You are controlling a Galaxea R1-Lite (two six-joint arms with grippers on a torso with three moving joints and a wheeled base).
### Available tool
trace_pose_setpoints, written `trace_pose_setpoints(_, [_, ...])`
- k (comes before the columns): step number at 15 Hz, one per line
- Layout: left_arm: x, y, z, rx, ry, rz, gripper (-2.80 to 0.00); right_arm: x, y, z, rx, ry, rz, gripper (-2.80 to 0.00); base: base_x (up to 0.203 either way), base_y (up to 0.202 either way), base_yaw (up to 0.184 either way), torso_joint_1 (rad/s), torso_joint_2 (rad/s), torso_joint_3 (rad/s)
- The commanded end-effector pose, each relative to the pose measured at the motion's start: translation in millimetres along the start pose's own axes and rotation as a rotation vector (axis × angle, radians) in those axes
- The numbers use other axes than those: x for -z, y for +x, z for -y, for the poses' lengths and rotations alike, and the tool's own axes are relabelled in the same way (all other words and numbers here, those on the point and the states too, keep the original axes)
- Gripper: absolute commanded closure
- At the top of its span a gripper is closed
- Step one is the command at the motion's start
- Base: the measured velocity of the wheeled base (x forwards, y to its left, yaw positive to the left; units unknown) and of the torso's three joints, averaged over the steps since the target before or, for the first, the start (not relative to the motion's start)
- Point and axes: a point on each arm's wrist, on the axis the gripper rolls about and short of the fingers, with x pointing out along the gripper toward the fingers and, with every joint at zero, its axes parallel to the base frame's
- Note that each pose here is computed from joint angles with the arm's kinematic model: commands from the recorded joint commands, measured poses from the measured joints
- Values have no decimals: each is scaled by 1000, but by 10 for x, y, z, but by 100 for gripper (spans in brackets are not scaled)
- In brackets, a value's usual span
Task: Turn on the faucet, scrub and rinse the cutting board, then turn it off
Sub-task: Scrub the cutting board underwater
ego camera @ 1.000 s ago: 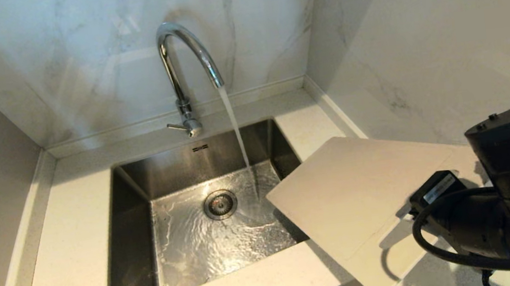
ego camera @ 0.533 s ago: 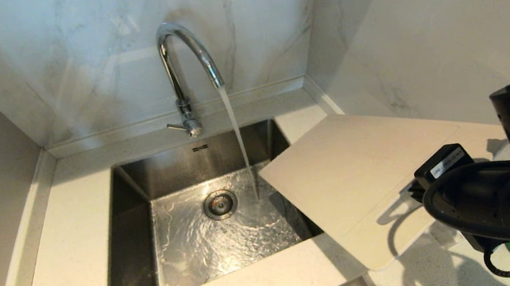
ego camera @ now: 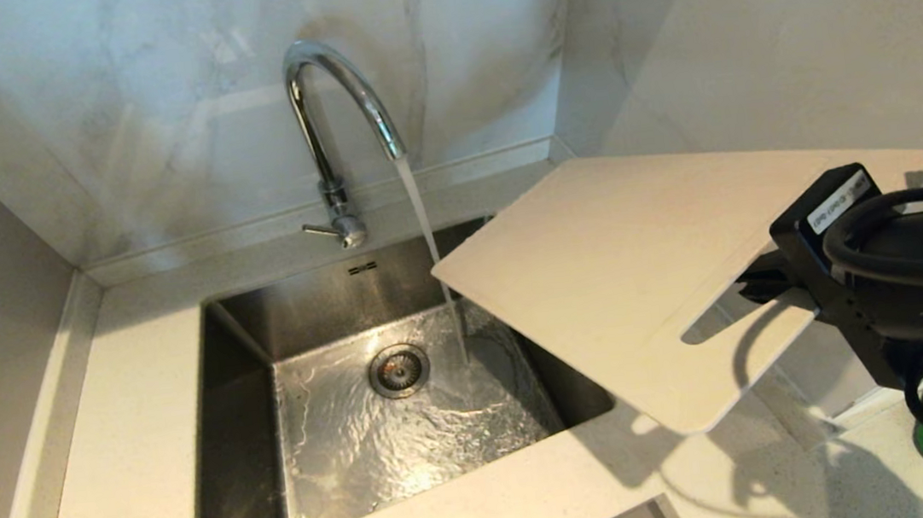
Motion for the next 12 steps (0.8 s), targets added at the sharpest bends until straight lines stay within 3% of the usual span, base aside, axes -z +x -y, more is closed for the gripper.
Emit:
trace_pose_setpoints(1, [4,1,0,-1,0,-1,0,-31,-18,-98,-21,-11,-16,0,0,0,0,0,0,0])
trace_pose_setpoints(5, [4,1,0,-1,0,-1,0,-34,-32,-193,-69,-116,-150,0,0,0,0,0,0,0])
trace_pose_setpoints(12, [4,1,0,-1,1,-1,0,20,113,-174,5,-252,-199,0,0,0,0,0,0,0])
